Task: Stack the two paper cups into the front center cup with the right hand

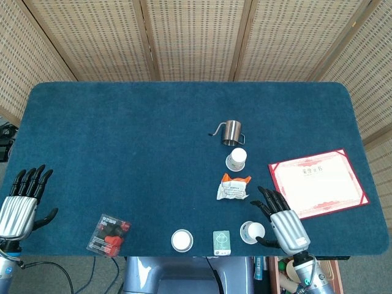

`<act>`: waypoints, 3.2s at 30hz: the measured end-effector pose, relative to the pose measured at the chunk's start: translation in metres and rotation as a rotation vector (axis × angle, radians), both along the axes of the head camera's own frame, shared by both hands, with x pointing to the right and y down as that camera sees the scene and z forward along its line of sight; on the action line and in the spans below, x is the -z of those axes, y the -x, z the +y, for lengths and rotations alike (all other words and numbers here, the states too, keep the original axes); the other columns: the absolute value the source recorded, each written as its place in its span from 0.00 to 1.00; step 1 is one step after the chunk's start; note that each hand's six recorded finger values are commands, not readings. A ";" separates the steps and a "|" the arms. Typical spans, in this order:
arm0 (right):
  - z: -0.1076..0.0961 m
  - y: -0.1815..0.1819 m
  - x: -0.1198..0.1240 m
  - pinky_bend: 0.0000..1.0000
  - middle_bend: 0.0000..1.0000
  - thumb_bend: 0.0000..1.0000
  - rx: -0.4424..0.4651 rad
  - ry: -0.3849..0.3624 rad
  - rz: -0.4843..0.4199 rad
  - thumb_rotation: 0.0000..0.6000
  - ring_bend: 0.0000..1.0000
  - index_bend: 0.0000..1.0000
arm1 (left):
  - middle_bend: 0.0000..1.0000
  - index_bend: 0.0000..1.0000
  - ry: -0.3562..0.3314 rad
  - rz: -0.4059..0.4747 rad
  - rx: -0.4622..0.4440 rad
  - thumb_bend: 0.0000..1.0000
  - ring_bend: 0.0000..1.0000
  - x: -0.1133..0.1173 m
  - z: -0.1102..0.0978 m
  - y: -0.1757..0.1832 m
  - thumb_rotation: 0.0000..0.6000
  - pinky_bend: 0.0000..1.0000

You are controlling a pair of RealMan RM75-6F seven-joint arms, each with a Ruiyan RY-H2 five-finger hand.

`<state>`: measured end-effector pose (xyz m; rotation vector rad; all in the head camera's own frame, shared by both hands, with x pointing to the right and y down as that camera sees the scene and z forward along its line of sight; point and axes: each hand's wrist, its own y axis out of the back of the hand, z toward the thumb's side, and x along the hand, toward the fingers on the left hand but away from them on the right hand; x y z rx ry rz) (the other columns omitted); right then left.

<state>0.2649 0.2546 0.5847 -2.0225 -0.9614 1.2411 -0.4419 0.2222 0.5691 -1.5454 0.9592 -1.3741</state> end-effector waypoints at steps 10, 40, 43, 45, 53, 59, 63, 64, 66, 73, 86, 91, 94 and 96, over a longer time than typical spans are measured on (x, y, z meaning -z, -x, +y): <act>0.015 0.009 -0.003 0.00 0.00 0.05 0.011 0.035 -0.011 1.00 0.00 0.28 | 0.00 0.00 0.004 -0.003 -0.005 0.26 0.00 -0.001 0.000 -0.001 1.00 0.00; 0.020 0.009 -0.040 0.00 0.00 0.05 0.008 0.134 0.034 1.00 0.00 0.31 | 0.00 0.00 0.000 0.001 -0.013 0.26 0.00 -0.001 0.001 -0.004 1.00 0.00; 0.020 0.006 -0.041 0.00 0.00 0.05 0.000 0.140 0.039 1.00 0.00 0.31 | 0.00 0.00 0.002 0.000 -0.014 0.26 0.00 -0.001 0.001 -0.004 1.00 0.00; 0.019 0.005 -0.042 0.00 0.00 0.05 -0.001 0.141 0.042 1.00 0.00 0.31 | 0.00 0.00 0.004 -0.003 -0.016 0.26 0.00 -0.002 0.001 -0.004 1.00 0.00; 0.017 0.003 -0.046 0.00 0.00 0.05 -0.006 0.152 0.045 1.00 0.00 0.34 | 0.00 0.00 0.005 -0.003 -0.018 0.26 0.00 -0.002 0.001 -0.004 1.00 0.00; 0.017 0.001 -0.049 0.00 0.00 0.05 -0.008 0.158 0.050 1.00 0.00 0.35 | 0.00 0.00 0.001 -0.001 -0.020 0.26 0.00 -0.002 0.001 -0.005 1.00 0.00; 0.018 0.000 -0.053 0.00 0.00 0.05 -0.008 0.169 0.054 1.00 0.00 0.36 | 0.00 0.00 0.001 0.003 -0.021 0.26 0.00 -0.002 0.001 -0.005 1.00 0.00; 0.018 0.000 -0.053 0.00 0.00 0.05 -0.009 0.170 0.053 1.00 0.00 0.36 | 0.00 0.00 0.001 0.004 -0.021 0.26 0.00 -0.002 0.001 -0.005 1.00 0.00; 0.018 0.000 -0.053 0.00 0.00 0.05 -0.009 0.170 0.054 1.00 0.00 0.38 | 0.00 0.00 0.000 0.007 -0.021 0.26 0.00 -0.002 0.001 -0.006 1.00 0.00; 0.017 0.000 -0.053 0.00 0.00 0.05 -0.010 0.165 0.050 1.00 0.00 0.47 | 0.00 0.00 0.000 0.012 -0.023 0.26 0.00 -0.001 0.001 -0.006 1.00 0.00; 0.015 0.002 -0.051 0.00 0.02 0.06 -0.007 0.160 0.050 1.00 0.00 0.52 | 0.00 0.00 -0.005 0.014 -0.021 0.26 0.00 0.000 0.001 -0.005 1.00 0.00; 0.006 0.006 -0.042 0.00 0.02 0.06 0.002 0.129 0.044 1.00 0.00 0.52 | 0.00 0.00 -0.004 0.013 -0.022 0.26 0.00 0.000 0.001 -0.005 1.00 0.00; -0.001 0.010 -0.035 0.00 0.02 0.06 0.012 0.107 0.041 1.00 0.00 0.52 | 0.00 0.00 -0.004 0.013 -0.022 0.26 0.00 0.000 0.001 -0.005 1.00 0.00; -0.004 0.014 -0.030 0.00 0.02 0.06 0.021 0.094 0.037 1.00 0.00 0.52 | 0.00 0.00 -0.006 0.014 -0.022 0.26 0.00 0.000 0.001 -0.005 1.00 0.00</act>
